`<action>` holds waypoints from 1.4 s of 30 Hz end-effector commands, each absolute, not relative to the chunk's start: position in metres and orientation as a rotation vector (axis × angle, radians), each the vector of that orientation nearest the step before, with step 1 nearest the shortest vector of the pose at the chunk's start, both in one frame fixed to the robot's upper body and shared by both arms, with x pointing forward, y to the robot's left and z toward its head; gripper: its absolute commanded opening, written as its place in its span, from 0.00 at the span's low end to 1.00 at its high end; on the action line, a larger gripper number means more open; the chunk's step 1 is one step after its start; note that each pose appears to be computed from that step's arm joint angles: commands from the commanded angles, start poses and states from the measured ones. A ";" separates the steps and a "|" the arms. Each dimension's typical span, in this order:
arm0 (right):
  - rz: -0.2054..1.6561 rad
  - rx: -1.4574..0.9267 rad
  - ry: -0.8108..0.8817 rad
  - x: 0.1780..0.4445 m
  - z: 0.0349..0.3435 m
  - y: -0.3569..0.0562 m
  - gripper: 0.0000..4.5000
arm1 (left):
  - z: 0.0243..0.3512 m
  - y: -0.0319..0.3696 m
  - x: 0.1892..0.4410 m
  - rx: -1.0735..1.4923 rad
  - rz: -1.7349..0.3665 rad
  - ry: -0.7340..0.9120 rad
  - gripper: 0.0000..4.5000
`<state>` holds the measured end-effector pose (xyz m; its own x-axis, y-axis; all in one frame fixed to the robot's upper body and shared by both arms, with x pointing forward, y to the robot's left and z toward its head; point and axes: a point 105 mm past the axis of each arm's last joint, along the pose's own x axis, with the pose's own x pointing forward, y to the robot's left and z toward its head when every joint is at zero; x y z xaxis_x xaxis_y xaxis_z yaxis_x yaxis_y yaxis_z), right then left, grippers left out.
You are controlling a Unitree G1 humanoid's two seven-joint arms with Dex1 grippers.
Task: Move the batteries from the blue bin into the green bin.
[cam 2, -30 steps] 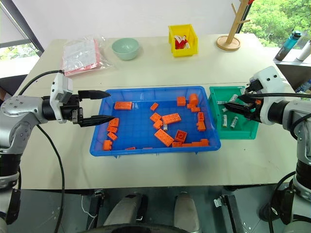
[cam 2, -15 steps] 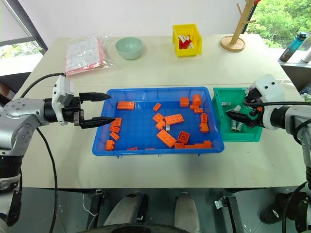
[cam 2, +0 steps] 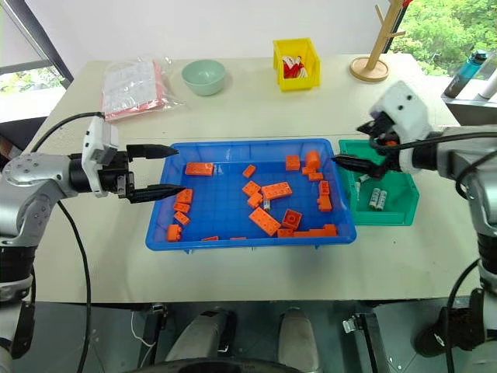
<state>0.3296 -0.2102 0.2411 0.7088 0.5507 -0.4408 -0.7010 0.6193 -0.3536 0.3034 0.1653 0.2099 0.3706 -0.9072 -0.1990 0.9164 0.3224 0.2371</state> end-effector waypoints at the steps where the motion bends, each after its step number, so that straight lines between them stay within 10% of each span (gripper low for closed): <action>1: 0.892 -0.644 0.268 0.348 0.238 -0.173 0.99 | 0.221 0.162 0.302 0.376 -1.214 -0.003 1.00; 15: 1.322 -0.994 0.352 0.361 0.167 -0.135 0.99 | 0.218 0.161 0.287 0.387 -1.207 0.002 1.00; 31: 1.322 -0.955 0.366 0.381 0.140 -0.119 0.99 | 0.215 0.165 0.282 0.383 -1.173 0.003 1.00; 39: 1.328 -0.876 0.345 0.378 0.150 -0.118 0.25 | 0.216 0.164 0.285 0.385 -1.184 0.002 1.00; 42: 1.336 -0.821 0.326 0.373 0.157 -0.115 0.24 | 0.216 0.163 0.286 0.384 -1.189 0.000 1.00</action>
<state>0.3734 -0.1175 0.1382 0.2200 0.6898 -0.6898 -0.9525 -0.0008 -0.3046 0.2861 0.1609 0.2091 0.3739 -0.9041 -0.2070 0.9115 0.3169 0.2622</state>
